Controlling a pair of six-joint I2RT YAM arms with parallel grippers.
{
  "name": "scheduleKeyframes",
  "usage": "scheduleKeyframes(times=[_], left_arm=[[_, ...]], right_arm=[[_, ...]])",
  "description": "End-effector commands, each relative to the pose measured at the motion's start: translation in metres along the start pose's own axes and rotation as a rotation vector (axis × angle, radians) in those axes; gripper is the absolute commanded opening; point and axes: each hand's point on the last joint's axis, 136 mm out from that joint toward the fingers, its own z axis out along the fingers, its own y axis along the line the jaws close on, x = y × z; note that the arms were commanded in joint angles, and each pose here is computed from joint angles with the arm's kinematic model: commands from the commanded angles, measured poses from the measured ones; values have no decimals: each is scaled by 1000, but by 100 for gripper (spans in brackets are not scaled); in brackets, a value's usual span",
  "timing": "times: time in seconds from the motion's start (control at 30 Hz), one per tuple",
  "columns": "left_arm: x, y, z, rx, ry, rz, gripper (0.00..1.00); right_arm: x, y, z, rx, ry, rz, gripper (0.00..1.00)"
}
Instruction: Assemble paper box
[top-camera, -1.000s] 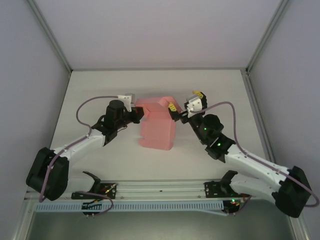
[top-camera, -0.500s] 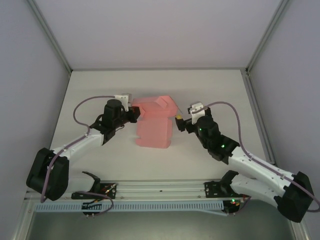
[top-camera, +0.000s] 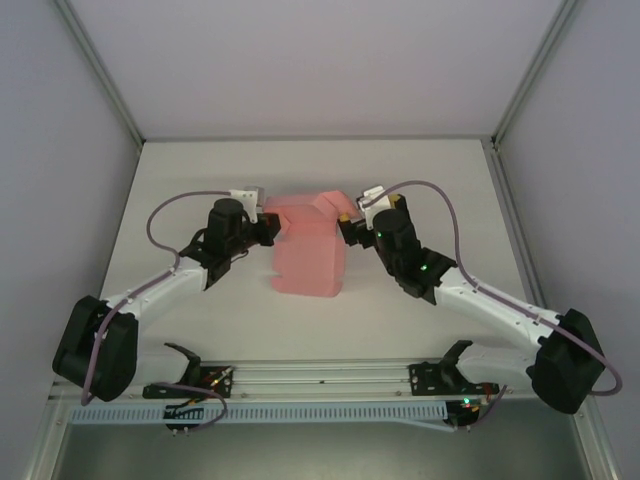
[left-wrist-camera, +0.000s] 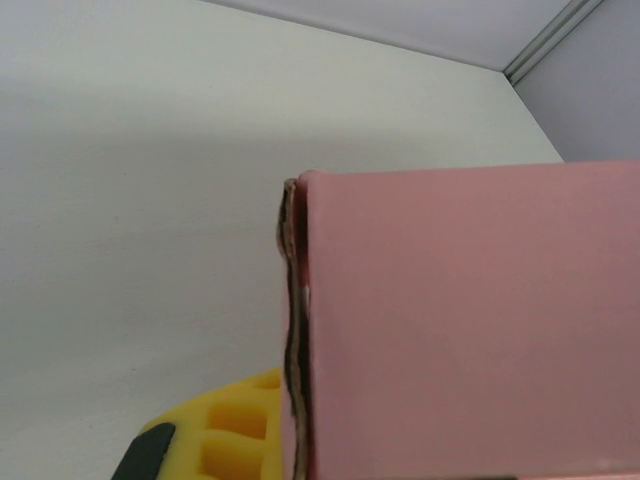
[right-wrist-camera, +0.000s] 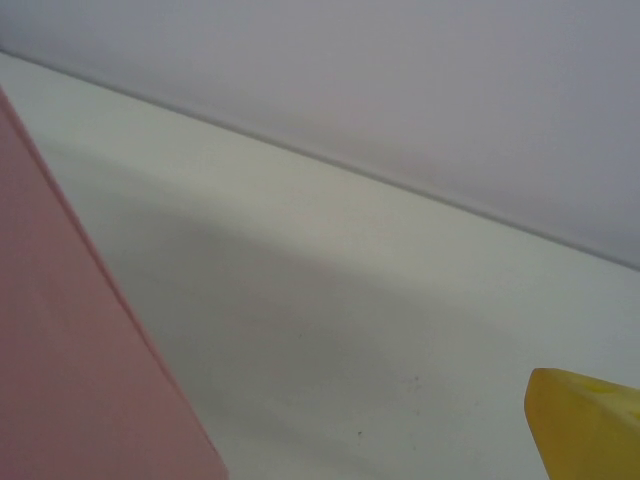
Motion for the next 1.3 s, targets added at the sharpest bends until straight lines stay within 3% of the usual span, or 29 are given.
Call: scheduleKeyframes(times=[0.0,0.3,0.63,0.93,1.07,1.17,1.27], left_arm=[[-4,2,0,-10,0,31,0],[-1,-9,8,57,17,-8,0],[-2,-18,3,109,7,-15,0],[3,9,2,4,5,-7,0],[3,18,2,-19,8,-1,0],[3,20,3,-22,16,14,0],[2,18,1,-12,10,32,0]], right_arm=[[-5,-11,-3,48,8,-36,100],[-4,56,5,-296,-54,-5,100],[-2,34,22,-135,-107,61,100],[-8,27,-29,-239,-103,97,100],[-17,24,-59,-309,-160,121,100],[-33,2,-71,-261,-205,192,100],[-33,-28,-64,-166,-164,266,100]])
